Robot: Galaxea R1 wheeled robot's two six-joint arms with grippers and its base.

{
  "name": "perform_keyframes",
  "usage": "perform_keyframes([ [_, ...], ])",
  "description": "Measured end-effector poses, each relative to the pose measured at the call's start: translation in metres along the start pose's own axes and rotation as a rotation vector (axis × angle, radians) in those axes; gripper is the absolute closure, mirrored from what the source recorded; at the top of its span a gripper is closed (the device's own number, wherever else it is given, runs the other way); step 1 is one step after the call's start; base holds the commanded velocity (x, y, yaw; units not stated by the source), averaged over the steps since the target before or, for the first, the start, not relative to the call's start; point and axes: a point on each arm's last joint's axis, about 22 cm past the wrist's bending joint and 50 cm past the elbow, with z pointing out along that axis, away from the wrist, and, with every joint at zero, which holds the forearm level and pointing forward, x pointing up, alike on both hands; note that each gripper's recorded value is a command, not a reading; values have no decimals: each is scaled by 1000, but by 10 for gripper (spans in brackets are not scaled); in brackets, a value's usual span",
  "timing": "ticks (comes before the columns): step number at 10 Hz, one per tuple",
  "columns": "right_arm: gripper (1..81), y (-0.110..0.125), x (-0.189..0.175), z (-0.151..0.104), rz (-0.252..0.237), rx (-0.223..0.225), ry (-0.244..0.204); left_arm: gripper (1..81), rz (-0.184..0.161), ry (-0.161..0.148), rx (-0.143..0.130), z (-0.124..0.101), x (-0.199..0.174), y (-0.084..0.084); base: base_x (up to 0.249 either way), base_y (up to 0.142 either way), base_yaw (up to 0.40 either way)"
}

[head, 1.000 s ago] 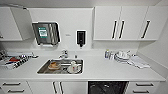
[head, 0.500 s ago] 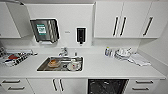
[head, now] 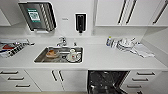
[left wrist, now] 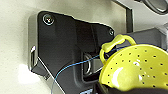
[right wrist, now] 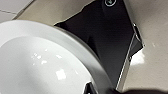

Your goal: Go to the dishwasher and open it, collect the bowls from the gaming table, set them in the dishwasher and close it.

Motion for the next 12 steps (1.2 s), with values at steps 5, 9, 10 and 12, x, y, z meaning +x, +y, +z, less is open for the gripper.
perform_keyframes([
  [5, 811, 3, -11, 0, 22, -8, -30, 811, -82, 109, -115, -42, 99, -5, 0, 0, 0],
  [9, 811, 1, -13, 1, 37, -6, -46, 811, -107, 53, -197, -3, 90, 48, 0, 0, 0],
  [10, 811, 2, -18, 1, 45, -8, -57, 811, -112, 37, -214, 6, 94, 66, 0, 0, 0],
  [12, 811, 6, -30, 0, 64, -18, -87, 811, -105, 15, -215, 9, 115, 91, 0, 0, 0],
])
